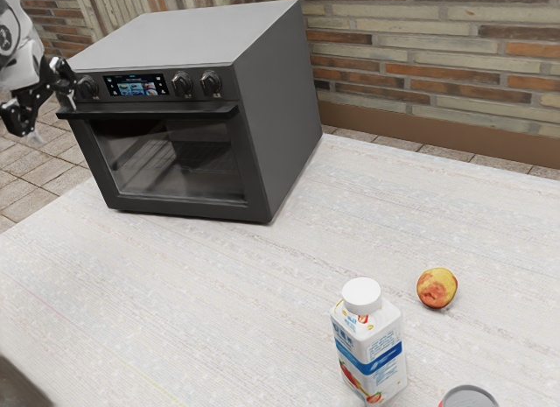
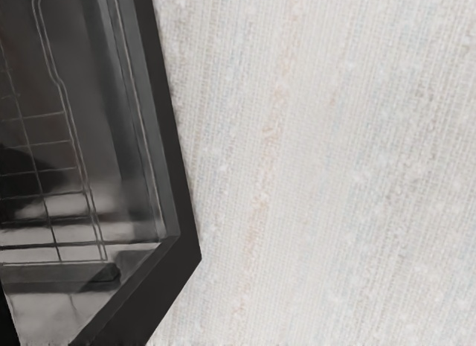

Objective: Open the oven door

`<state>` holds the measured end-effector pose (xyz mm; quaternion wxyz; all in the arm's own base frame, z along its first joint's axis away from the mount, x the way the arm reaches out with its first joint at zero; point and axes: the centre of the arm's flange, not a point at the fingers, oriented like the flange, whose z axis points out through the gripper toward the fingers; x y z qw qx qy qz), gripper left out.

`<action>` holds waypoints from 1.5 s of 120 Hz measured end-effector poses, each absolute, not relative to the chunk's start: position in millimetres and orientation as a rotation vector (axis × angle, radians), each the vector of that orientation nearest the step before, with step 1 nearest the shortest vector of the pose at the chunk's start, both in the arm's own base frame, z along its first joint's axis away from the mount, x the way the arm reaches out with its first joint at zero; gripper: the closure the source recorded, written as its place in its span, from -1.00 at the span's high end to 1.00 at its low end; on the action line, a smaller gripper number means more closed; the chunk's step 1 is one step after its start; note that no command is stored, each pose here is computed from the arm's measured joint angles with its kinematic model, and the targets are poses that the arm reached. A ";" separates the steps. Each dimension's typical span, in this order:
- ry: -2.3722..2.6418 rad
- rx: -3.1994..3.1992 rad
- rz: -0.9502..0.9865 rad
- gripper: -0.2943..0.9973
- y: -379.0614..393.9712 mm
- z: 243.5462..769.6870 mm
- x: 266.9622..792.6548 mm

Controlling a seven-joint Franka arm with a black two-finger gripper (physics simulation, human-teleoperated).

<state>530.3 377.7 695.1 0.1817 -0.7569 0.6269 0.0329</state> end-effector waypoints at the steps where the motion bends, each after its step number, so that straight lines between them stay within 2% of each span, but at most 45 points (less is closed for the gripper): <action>1: 1.768 -2.136 0.092 0.54 378.2 695.2 530.9; 48: 1.709 -2.077 0.044 0.54 380.2 699.7 544.3; 83: 1.661 -2.026 0.033 0.54 389.0 685.2 563.0; 92: 1.660 -2.020 0.034 0.60 389.5 679.0 567.3; 110: 1.662 -2.012 0.031 0.54 389.9 665.0 573.4; 144: 1.683 -1.999 0.030 0.54 378.7 645.6 561.9; 180: 1.544 -2.039 -0.025 0.54 376.5 654.8 566.8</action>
